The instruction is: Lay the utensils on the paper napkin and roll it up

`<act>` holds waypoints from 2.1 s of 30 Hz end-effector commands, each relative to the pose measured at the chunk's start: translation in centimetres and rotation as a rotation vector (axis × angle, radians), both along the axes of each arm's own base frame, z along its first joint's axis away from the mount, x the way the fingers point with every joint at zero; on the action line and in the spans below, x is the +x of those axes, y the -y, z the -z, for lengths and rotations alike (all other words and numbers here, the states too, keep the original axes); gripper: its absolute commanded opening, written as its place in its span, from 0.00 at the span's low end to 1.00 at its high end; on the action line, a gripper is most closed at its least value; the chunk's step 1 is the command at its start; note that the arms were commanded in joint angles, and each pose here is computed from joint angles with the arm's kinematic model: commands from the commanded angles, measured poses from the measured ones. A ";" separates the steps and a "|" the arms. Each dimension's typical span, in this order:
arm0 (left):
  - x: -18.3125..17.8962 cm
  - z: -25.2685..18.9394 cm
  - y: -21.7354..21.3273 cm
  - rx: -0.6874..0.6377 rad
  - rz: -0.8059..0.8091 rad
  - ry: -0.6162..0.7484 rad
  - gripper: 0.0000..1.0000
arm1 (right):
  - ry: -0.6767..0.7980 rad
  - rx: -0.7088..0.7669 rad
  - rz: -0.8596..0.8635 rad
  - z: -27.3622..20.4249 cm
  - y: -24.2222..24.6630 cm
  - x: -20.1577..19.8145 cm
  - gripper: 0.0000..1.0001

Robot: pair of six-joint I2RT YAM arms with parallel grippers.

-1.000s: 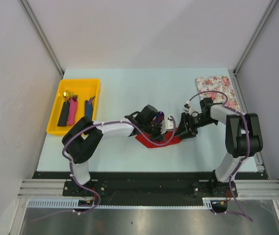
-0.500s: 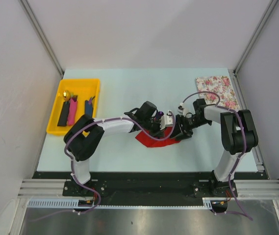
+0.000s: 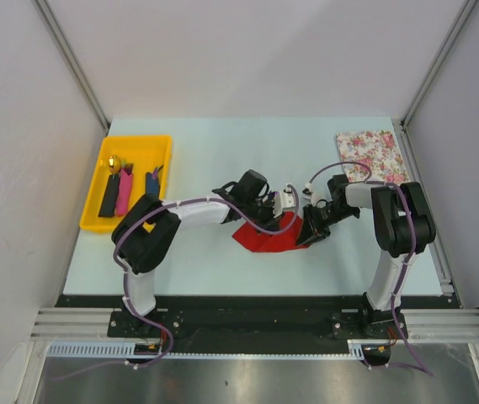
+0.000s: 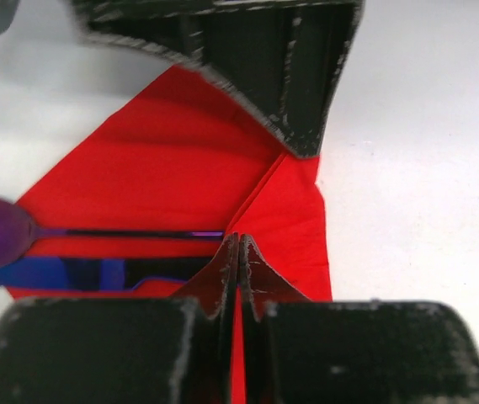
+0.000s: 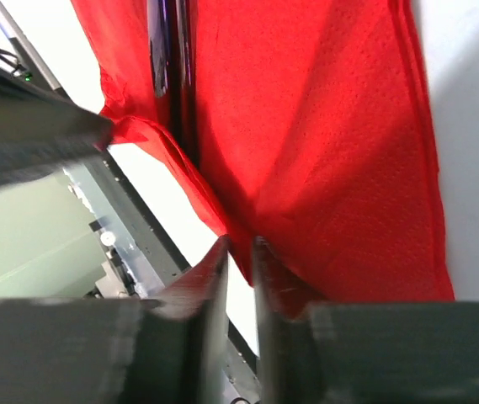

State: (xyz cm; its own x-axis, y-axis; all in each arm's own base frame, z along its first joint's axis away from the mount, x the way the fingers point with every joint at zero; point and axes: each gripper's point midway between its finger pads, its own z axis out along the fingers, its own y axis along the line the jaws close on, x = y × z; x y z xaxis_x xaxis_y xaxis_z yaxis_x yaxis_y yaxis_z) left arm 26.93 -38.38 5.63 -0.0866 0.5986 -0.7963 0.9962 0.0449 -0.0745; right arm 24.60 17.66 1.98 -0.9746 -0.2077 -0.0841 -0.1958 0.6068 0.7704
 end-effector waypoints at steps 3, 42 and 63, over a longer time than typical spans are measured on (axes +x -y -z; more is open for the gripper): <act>2.5 -3.3 -1.0 -0.073 -0.138 -0.095 0.35 | 0.055 -0.013 -0.032 0.4 -0.1 0.9 0.06; 1.1 0.6 -1.2 -0.043 -0.350 -0.461 0.00 | 0.071 -0.018 0.018 -1.8 0.0 1.9 0.10; 1.8 2.3 -1.2 -0.006 -0.389 -0.464 0.00 | 0.095 0.024 -0.043 -3.2 -2.8 1.0 0.18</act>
State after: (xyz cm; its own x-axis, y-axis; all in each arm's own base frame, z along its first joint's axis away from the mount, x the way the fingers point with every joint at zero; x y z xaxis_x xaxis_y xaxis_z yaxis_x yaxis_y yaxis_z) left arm 27.83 -36.29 2.69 -0.6493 0.4621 -0.6040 0.7605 0.4013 -0.5105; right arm 25.81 19.67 6.27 -0.9491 -0.2402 -0.2038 -0.3097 0.5927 0.7435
